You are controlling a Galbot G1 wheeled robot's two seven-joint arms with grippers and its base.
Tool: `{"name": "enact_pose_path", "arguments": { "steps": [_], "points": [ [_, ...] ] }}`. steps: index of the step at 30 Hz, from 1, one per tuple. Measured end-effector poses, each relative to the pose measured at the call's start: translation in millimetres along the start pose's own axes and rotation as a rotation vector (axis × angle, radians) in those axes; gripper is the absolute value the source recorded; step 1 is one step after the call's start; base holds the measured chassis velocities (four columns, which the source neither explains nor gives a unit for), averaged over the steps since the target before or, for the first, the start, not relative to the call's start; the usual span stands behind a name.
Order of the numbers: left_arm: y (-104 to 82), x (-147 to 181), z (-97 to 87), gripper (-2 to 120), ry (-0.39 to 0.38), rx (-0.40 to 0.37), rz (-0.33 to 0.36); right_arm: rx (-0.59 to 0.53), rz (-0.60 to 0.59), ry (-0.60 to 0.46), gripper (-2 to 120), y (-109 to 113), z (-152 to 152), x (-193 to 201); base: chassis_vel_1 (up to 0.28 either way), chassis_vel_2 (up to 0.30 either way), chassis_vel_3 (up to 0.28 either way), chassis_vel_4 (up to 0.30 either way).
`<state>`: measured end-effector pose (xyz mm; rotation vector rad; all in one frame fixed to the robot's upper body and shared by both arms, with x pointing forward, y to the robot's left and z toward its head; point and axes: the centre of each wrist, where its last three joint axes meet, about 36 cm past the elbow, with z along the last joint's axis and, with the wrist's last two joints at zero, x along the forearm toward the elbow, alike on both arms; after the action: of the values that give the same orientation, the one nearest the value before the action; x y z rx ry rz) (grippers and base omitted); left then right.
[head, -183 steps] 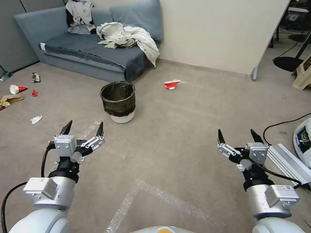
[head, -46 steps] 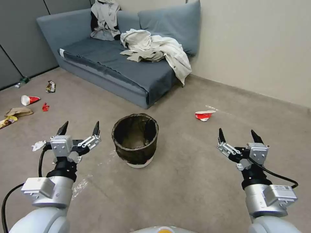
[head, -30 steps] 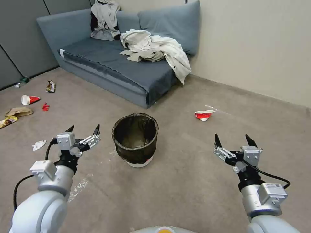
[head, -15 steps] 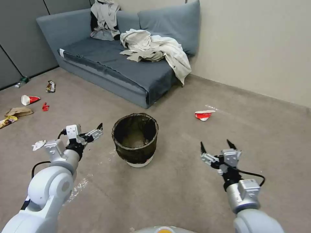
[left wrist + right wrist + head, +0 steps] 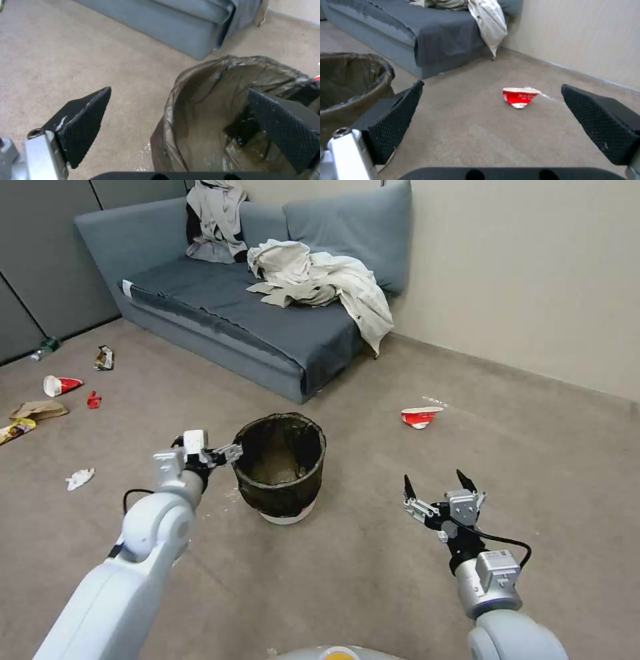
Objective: Pick up the trash can from the floor.
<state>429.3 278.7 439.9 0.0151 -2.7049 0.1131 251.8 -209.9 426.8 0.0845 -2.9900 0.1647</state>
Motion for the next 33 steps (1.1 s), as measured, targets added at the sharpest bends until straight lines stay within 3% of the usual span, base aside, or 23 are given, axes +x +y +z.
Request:
{"name": "enact_pose_path", "arguments": {
  "steps": [10, 18, 33],
  "points": [
    [0.3, -23.5, 4.0, 100, 0.077, 0.008, -0.012, 0.0, -0.002, 0.0, 100, -0.8, 1.5, -0.6, 0.0, 0.0, 0.0, 0.0],
    [2.4, -32.7, -0.9, 100, 0.17, 0.058, 0.012, 0.0, -0.006, -0.004, 100, -0.4, 2.5, -0.5, 0.0, 0.0, 0.0, 0.0],
    [0.8, -46.1, 1.5, 100, 0.249, 0.048, -0.006, 0.005, -0.002, -0.007, 100, -1.0, 2.5, 2.1, 0.0, 0.0, 0.0, 0.0]
  ]
}}
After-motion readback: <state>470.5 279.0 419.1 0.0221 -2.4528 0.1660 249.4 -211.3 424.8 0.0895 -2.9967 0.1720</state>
